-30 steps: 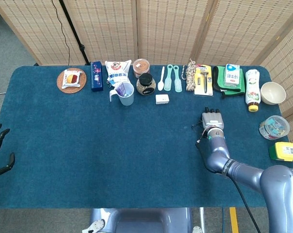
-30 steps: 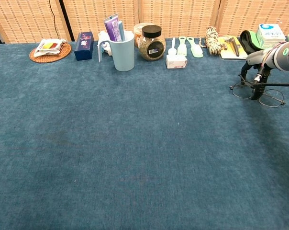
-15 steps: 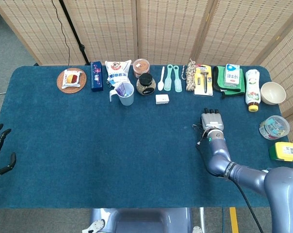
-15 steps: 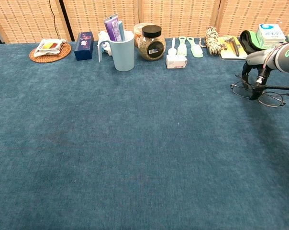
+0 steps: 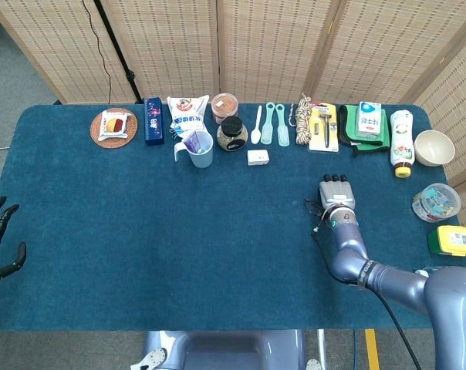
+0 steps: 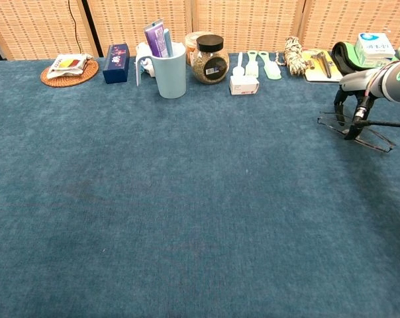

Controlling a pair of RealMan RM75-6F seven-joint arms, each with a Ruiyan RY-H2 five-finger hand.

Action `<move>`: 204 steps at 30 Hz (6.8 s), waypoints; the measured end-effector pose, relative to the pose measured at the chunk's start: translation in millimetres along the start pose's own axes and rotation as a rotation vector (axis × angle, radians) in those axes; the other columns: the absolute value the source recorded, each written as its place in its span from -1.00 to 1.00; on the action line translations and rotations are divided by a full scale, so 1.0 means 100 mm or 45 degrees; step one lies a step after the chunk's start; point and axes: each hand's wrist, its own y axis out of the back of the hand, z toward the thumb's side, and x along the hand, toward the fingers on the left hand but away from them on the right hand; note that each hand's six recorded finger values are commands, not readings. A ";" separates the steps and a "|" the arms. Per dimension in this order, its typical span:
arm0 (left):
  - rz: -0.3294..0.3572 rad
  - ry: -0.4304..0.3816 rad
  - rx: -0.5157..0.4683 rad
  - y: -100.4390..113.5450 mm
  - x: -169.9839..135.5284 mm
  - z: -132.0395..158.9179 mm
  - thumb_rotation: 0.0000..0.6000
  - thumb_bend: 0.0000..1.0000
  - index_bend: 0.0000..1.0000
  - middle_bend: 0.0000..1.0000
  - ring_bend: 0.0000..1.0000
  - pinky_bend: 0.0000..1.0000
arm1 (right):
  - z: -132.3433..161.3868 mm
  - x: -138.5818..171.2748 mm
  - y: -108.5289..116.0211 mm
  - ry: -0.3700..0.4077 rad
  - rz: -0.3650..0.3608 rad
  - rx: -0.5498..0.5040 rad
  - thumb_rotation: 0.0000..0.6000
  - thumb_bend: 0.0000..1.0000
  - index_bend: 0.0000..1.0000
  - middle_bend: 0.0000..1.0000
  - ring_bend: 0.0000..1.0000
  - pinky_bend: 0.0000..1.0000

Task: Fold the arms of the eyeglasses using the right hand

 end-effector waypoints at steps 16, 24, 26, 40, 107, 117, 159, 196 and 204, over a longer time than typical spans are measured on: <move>0.006 -0.017 -0.020 -0.01 0.00 0.05 0.28 0.01 -0.76 -1.00 -1.00 -0.92 | -0.04 0.52 0.21 0.092 -0.078 0.009 1.00 -0.30 -0.39 -0.94 -1.00 -1.00; 0.018 -0.005 -0.024 0.00 -0.02 0.01 0.28 0.01 -0.79 -1.00 -1.00 -0.93 | -0.15 0.63 0.23 0.049 -0.206 0.243 1.00 -0.12 -0.71 -1.00 -1.00 -1.00; 0.021 -0.001 -0.026 0.00 -0.02 0.00 0.28 0.01 -0.80 -1.00 -1.00 -0.93 | -0.18 0.65 0.21 0.025 -0.235 0.340 1.00 -0.12 -0.77 -1.00 -1.00 -1.00; 0.028 0.002 -0.036 0.03 -0.02 -0.02 0.29 0.01 -0.82 -1.00 -1.00 -0.94 | -0.20 0.71 -0.06 -0.036 -0.176 0.561 1.00 -0.12 -1.00 -1.00 -1.00 -1.00; 0.002 0.021 -0.023 0.05 -0.07 -0.04 0.28 0.01 -0.86 -1.00 -1.00 -0.94 | 0.03 0.47 -0.45 0.390 -0.128 -1.713 1.00 -0.10 -1.00 -1.00 -1.00 -1.00; 0.003 0.034 -0.020 0.06 -0.09 -0.09 0.28 0.01 -0.86 -1.00 -1.00 -0.94 | 0.15 0.42 -0.50 0.388 -0.143 -1.736 1.00 -0.09 -1.00 -1.00 -1.00 -1.00; 0.008 0.049 -0.022 0.08 -0.11 -0.12 0.28 0.01 -0.86 -1.00 -1.00 -0.94 | 0.17 0.40 -0.57 0.423 -0.247 -1.739 1.00 -0.06 -1.00 -1.00 -1.00 -1.00; -0.010 0.073 -0.104 -0.26 -0.34 -0.02 0.27 0.01 -0.70 -1.00 -1.00 -0.94 | -1.11 1.51 -0.28 0.209 -0.620 -0.339 1.00 -0.06 -0.67 -0.94 -1.00 -1.00; -0.037 0.075 -0.114 -0.29 -0.42 0.02 0.27 0.01 -0.70 -1.00 -1.00 -0.94 | -1.39 1.92 -0.47 0.078 -0.631 -0.301 1.00 -0.05 -0.66 -0.94 -1.00 -1.00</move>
